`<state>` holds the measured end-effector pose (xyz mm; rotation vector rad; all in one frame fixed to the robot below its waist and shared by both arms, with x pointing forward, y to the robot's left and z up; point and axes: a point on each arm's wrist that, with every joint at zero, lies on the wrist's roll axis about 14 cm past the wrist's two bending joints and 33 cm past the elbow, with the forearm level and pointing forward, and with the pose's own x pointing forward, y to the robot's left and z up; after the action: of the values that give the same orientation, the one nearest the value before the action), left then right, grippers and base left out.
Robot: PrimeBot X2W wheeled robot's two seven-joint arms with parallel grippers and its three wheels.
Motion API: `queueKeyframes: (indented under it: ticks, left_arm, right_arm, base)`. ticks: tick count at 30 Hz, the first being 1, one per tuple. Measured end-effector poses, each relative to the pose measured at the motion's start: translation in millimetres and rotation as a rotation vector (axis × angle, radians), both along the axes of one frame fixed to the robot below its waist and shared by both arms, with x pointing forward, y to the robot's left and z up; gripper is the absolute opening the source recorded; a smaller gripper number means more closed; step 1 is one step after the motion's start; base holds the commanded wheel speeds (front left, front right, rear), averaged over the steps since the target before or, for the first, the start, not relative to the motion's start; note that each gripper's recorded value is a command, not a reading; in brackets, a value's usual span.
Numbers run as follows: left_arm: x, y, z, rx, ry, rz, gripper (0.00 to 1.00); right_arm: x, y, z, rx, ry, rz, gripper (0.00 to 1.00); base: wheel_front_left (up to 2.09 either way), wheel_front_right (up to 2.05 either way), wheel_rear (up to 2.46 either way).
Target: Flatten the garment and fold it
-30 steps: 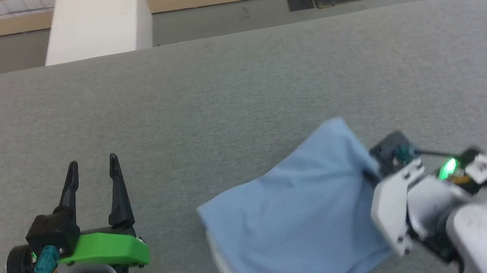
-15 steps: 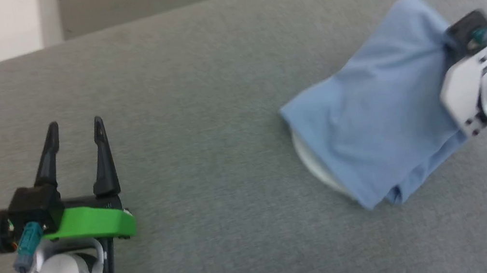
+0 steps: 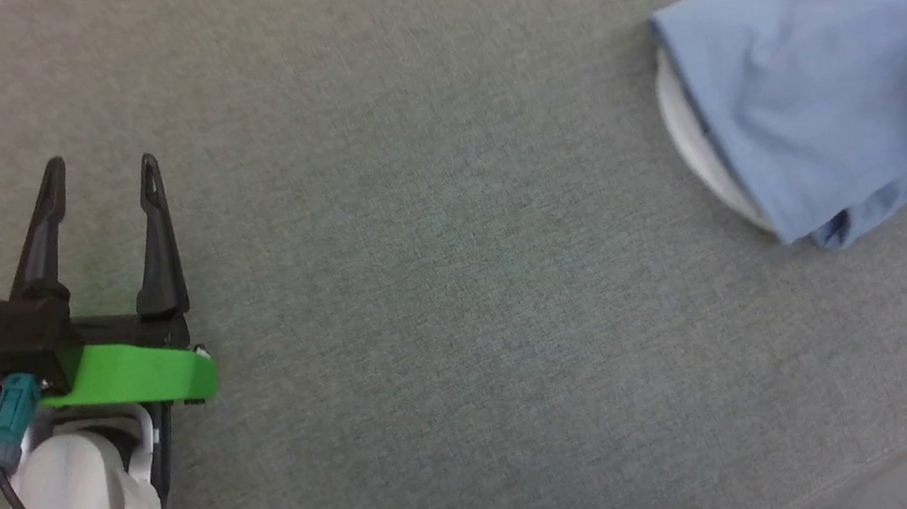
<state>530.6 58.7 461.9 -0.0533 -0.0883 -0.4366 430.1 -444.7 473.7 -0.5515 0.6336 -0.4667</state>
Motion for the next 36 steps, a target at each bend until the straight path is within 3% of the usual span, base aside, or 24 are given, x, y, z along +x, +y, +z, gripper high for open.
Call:
queueKeyframes:
  ticks: [8,9,10,11,23,36]
  left_arm:
    - [5,4,-29,0.013,0.054,0.001,1.0]
    - [4,5,-29,0.015,0.056,0.005,1.0]
    - [4,7,-30,0.018,0.057,0.01,1.0]
    - [3,9,-29,0.019,0.058,0.014,1.0]
    - [-29,20,-2,-0.043,0.081,0.087,1.0]
    - [-87,64,38,-0.082,0.052,0.212,1.0]
  right_arm:
    - [2,-19,-17,-0.025,0.008,-0.062,0.0]
    - [4,-18,-18,-0.016,-0.003,-0.06,0.32]
    - [6,-15,-20,-0.01,-0.013,-0.051,0.71]
    - [8,-12,-21,-0.002,-0.026,-0.045,1.0]
    - [16,33,20,0.12,-0.356,0.116,1.0]
    - [-3,153,66,0.328,-0.63,0.404,1.0]
  base:
    - [0.0,0.0,0.0]
    - [0.0,0.0,0.0]
    - [0.0,0.0,0.0]
    - [0.0,0.0,0.0]
    - [0.0,0.0,0.0]
    - [0.0,0.0,0.0]
